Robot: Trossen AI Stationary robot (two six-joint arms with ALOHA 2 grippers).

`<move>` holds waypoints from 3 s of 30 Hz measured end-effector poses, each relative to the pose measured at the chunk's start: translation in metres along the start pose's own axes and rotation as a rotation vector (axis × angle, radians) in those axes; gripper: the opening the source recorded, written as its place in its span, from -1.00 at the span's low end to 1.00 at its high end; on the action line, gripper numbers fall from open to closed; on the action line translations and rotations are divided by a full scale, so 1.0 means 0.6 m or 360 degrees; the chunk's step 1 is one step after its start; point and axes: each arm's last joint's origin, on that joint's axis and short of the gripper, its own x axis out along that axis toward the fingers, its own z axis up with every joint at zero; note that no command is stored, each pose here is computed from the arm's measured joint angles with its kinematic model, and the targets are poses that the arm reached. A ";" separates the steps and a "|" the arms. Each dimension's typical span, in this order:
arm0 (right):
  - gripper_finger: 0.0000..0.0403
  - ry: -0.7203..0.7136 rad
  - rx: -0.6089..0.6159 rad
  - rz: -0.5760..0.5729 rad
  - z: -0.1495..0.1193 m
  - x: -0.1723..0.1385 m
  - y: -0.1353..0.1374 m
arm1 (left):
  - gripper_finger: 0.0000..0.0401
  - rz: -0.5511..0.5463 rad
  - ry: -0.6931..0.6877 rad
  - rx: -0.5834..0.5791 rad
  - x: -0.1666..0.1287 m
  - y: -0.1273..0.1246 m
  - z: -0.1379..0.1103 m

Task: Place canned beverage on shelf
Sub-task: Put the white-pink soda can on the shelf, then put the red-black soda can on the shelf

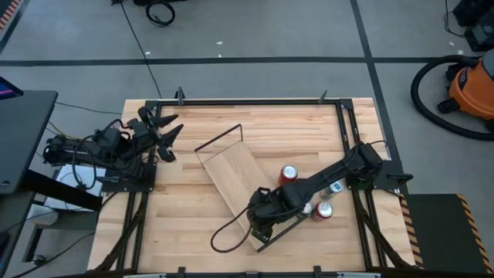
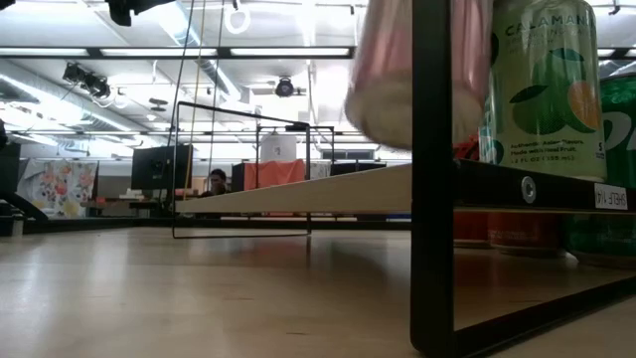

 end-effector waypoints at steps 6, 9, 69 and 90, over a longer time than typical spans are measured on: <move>0.61 0.0061 -0.0044 -0.0045 0.007 0.009 -0.009 | -0.09 -0.0002 0.0007 0.0006 0.000 0.000 -0.001; 0.61 0.0061 -0.0043 -0.0064 0.007 0.007 -0.011 | -0.09 -0.0003 0.0015 0.0013 0.000 0.000 -0.002; 0.82 0.0038 -0.0146 -0.0200 0.066 0.000 -0.067 | -0.09 -0.0006 0.0028 0.0025 0.000 -0.001 -0.003; 0.82 0.0030 -0.0138 -0.0421 0.071 -0.034 -0.085 | -0.09 -0.0006 0.0029 0.0024 0.000 -0.001 -0.003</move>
